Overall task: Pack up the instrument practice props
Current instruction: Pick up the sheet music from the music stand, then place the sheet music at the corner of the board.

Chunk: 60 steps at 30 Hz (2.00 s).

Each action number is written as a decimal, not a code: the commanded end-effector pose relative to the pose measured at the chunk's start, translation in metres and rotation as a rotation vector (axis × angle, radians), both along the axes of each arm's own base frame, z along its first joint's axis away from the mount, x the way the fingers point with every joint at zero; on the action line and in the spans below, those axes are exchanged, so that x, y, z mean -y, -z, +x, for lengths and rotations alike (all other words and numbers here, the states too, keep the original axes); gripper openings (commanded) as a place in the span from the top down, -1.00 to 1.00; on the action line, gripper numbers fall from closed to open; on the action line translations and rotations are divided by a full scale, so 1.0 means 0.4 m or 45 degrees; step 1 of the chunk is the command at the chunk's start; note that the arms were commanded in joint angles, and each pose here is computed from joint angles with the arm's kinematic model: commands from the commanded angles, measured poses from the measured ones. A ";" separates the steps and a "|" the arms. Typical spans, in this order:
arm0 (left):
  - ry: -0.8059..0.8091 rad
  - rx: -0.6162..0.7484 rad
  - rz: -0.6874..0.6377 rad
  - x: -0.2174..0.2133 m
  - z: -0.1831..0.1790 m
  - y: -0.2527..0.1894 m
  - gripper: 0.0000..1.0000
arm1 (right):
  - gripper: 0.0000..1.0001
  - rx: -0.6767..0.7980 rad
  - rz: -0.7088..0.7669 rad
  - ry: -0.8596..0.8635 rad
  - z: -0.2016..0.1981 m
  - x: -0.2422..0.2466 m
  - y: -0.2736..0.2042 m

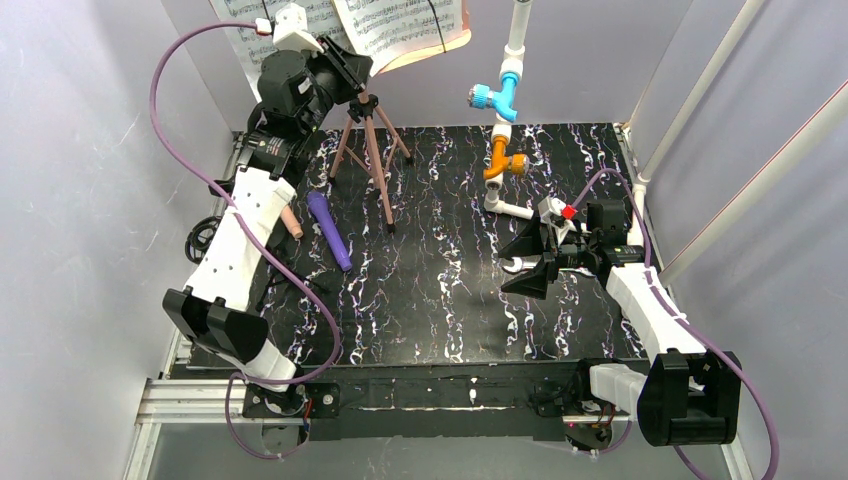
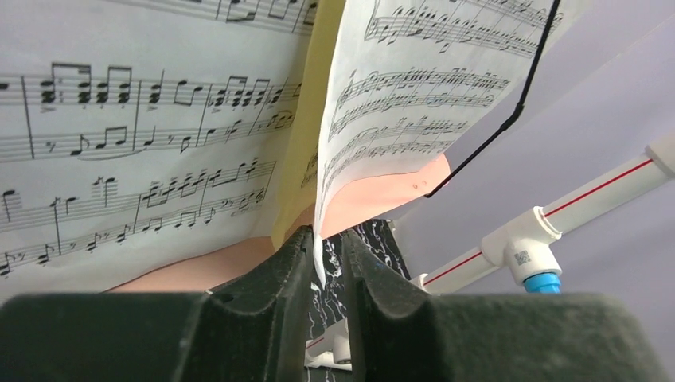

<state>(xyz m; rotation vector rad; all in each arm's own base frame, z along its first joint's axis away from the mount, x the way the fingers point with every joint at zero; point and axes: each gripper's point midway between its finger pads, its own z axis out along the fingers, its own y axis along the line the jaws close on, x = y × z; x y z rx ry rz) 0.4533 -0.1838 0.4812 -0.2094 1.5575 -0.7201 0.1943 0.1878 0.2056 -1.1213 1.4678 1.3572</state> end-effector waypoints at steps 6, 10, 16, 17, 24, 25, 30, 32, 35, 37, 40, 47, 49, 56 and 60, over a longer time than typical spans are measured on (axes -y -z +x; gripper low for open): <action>0.005 0.098 -0.022 0.003 0.005 -0.077 0.57 | -1.00 0.054 0.034 -0.018 -0.007 0.003 -0.032; 0.018 0.101 -0.022 0.012 0.017 -0.076 0.39 | -1.00 0.054 0.034 -0.017 -0.007 0.003 -0.033; 0.029 0.156 0.012 0.020 0.034 -0.090 0.40 | -1.00 0.053 0.034 -0.016 -0.007 0.003 -0.033; 0.045 0.176 0.024 0.025 0.033 -0.094 0.48 | -1.00 0.053 0.035 -0.016 -0.007 0.003 -0.032; -0.029 0.356 0.166 -0.027 -0.031 -0.141 1.00 | -1.00 0.057 0.034 -0.011 -0.006 0.005 -0.034; -0.095 0.386 0.187 -0.058 -0.048 -0.147 1.00 | -1.00 0.055 0.035 -0.012 -0.007 0.005 -0.033; -0.273 0.494 0.308 -0.160 -0.151 -0.172 1.00 | -1.00 0.049 0.034 -0.010 -0.005 0.005 -0.030; -0.314 0.505 0.345 -0.188 -0.186 -0.164 1.00 | -1.00 0.044 0.036 -0.010 -0.004 0.006 -0.029; -0.385 0.511 0.403 -0.230 -0.227 -0.147 1.00 | -1.00 0.036 0.039 -0.008 -0.003 0.007 -0.027; -0.405 0.525 0.433 -0.247 -0.255 -0.144 1.00 | -1.00 0.032 0.041 -0.007 -0.001 0.008 -0.026; -0.411 0.541 0.453 -0.270 -0.315 -0.134 1.00 | -1.00 0.028 0.041 -0.004 0.000 0.008 -0.025; -0.161 0.310 0.396 -0.240 -0.447 0.054 1.00 | -1.00 0.023 0.043 -0.004 0.002 0.009 -0.025; 0.017 0.216 0.385 -0.190 -0.477 0.144 1.00 | -1.00 0.020 0.042 -0.003 0.002 0.009 -0.023; 0.480 -0.286 0.075 -0.039 -0.570 0.468 1.00 | -1.00 0.017 0.036 0.004 0.006 0.010 -0.019; 0.709 -0.568 -0.261 0.063 -0.581 0.565 1.00 | -1.00 0.018 0.028 0.020 0.011 0.013 -0.016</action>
